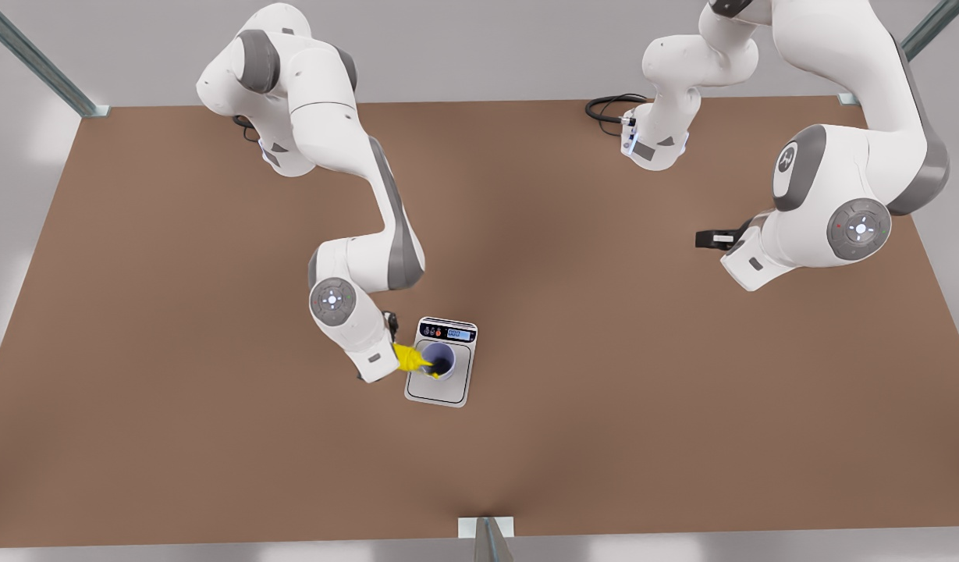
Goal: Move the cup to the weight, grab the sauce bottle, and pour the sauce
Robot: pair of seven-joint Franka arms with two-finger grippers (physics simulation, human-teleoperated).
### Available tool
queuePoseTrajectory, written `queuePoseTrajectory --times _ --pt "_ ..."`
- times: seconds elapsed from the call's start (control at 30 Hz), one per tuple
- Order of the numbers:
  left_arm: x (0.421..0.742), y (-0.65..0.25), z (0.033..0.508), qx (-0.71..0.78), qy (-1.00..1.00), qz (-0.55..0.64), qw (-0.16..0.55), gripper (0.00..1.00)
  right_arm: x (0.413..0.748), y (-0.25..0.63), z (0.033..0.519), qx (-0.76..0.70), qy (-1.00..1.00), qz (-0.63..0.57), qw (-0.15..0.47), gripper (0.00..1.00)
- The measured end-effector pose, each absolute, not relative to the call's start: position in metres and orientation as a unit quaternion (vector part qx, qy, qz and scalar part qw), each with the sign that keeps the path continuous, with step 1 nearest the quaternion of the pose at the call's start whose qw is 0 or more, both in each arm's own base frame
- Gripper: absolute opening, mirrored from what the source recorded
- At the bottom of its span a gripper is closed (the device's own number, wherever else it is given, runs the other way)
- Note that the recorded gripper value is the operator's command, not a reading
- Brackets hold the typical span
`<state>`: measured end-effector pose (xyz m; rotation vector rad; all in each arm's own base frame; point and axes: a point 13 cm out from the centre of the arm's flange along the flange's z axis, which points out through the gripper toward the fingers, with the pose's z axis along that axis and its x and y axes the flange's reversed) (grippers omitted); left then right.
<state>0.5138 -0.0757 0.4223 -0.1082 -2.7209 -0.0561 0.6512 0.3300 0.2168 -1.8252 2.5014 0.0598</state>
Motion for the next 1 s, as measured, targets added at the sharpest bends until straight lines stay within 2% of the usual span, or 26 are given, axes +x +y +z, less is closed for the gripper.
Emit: queuePoseTrajectory --times 0.23,0.43,1.0 --pt "0.513 -0.076 0.422 -0.046 -0.977 -0.019 0.208 1.0 0.658 0.302 0.229 -0.586 0.807 -0.072 -0.007 0.55" --pt "0.514 -0.076 0.422 -0.05 -0.977 -0.018 0.208 1.0 0.644 0.323 0.222 -0.599 0.791 -0.122 -0.025 0.55" --pt "0.514 -0.076 0.423 -0.056 -0.977 -0.017 0.207 1.0 0.63 0.329 0.211 -0.606 0.774 -0.179 -0.053 0.55"
